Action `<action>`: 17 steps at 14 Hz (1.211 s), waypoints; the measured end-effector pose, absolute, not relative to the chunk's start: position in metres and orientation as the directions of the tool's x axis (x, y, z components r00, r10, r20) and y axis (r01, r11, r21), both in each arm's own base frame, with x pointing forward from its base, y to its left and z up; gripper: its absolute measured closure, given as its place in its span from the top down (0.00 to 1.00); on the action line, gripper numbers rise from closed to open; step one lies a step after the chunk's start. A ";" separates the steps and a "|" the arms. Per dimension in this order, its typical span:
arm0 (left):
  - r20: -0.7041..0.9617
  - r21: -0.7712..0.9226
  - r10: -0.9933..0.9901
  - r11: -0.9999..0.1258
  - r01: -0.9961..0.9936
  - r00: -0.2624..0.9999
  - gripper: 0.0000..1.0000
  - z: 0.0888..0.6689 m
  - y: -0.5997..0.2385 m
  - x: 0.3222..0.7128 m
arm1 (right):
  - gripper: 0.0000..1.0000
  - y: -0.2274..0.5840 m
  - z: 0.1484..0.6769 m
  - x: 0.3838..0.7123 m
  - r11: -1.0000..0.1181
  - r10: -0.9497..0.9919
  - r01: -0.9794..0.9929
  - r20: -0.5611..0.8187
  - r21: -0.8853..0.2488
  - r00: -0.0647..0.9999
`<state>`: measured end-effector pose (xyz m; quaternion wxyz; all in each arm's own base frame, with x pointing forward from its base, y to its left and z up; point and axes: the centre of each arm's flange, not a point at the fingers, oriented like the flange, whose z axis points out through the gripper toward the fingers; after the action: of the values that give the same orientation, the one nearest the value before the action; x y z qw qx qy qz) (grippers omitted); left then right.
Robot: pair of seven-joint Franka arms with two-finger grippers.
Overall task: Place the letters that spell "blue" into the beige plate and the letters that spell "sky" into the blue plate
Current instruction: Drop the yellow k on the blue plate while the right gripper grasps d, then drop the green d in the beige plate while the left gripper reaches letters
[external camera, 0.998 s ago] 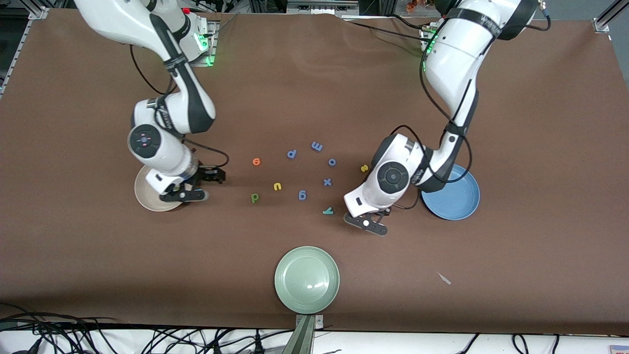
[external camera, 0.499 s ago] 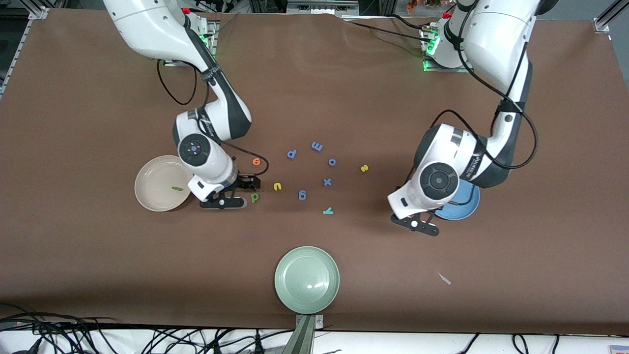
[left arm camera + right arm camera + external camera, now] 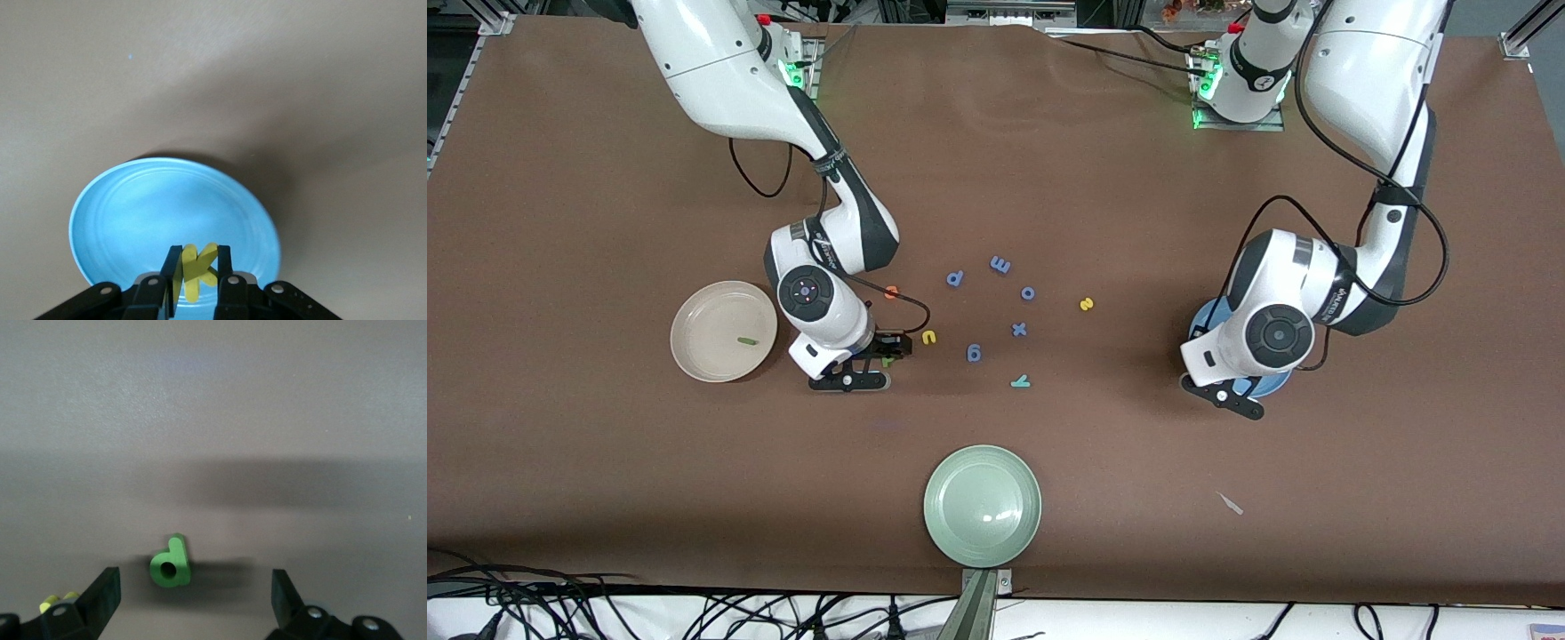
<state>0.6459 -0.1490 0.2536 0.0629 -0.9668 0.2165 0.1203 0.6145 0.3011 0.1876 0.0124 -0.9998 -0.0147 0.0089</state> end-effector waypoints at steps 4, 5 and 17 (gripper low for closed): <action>-0.216 -0.057 -0.426 -0.893 -0.447 0.879 0.25 0.220 -0.125 0.623 | 1.00 0.301 0.177 0.616 -0.999 0.029 0.029 0.007 -0.032 1.000; -0.210 -0.056 -0.427 -0.893 -0.446 0.880 0.30 0.213 -0.123 0.619 | 1.00 0.303 0.175 0.616 -0.999 0.030 0.031 0.008 -0.032 1.000; -0.071 -0.028 -0.459 -0.887 -0.462 0.886 1.00 0.285 -0.165 0.637 | 0.28 0.305 0.181 0.620 -0.999 0.030 0.031 0.018 -0.035 0.999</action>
<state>0.6367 -0.1648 0.2853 0.0222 -0.9707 0.2371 0.0314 0.6203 0.3053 0.1814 0.0175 -0.9997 -0.0154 -0.0087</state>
